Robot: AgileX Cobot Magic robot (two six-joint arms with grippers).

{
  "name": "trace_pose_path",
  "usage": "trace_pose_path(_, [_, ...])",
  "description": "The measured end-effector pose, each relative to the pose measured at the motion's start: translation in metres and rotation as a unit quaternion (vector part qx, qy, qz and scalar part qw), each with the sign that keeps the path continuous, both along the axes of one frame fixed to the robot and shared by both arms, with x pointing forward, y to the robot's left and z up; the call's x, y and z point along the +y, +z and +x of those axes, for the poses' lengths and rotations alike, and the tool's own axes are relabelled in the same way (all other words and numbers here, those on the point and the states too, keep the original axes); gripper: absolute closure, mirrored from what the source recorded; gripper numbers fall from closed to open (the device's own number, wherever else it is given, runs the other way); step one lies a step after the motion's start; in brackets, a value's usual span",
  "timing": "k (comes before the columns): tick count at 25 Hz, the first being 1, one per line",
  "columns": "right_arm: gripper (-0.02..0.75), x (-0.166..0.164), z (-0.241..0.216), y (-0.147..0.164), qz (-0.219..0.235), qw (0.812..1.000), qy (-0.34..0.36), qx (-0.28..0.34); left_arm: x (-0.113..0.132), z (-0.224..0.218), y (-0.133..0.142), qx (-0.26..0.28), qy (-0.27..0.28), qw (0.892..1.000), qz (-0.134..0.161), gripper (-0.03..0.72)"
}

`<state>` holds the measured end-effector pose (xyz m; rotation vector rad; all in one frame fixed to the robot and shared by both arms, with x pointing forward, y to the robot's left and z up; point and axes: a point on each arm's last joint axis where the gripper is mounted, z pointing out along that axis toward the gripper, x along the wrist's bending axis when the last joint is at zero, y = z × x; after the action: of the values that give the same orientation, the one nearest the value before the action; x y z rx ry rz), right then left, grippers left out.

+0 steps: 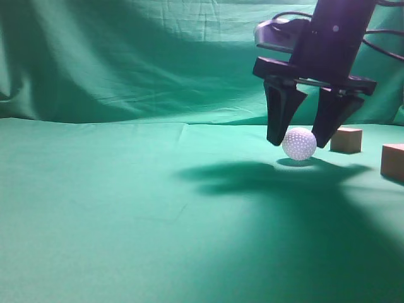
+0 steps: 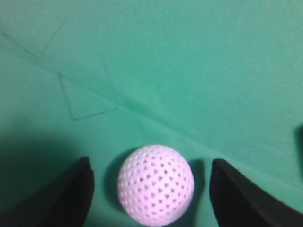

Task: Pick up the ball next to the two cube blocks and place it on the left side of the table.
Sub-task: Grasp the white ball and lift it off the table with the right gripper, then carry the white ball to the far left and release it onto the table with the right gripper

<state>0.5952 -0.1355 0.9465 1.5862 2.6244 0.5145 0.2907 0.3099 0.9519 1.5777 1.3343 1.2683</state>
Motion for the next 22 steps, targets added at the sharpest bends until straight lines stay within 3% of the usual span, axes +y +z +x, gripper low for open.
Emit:
trace_pose_path(1, [0.218, 0.0, 0.001, -0.003, -0.001, 1.0, 0.0, 0.003, 0.0, 0.0, 0.0, 0.0, 0.0, 1.0, 0.0, 0.688])
trace_pose_path(6, [0.416, 0.001, 0.002, -0.011, -0.006, 1.0, 0.007, 0.006, 0.0, 0.0, 0.0, 0.0, 0.0, 1.0, 0.0, 0.688])
trace_pose_path(11, [0.419, 0.008, 0.017, 0.014, 0.012, 1.0, 0.009, -0.021, 0.0, 0.0, 0.0, 0.0, 0.0, 1.0, 0.0, 0.688])
trace_pose_path(16, [0.419, 0.038, 0.031, 0.067, 0.106, 0.992, 0.022, -0.058, 0.0, 0.0, 0.0, 0.0, 0.0, 1.0, 0.0, 0.688])
trace_pose_path(20, [0.419, 0.095, 0.024, 0.108, 0.183, 0.969, 0.082, -0.142, 0.0, 0.0, 0.0, 0.0, 0.0, 1.0, 0.0, 0.688])
trace_pose_path(22, [0.419, 0.13, 0.018, 0.111, 0.208, 0.957, 0.1, -0.176, 0.0, 0.0, 0.0, 0.0, 0.0, 1.0, 0.0, 0.688])
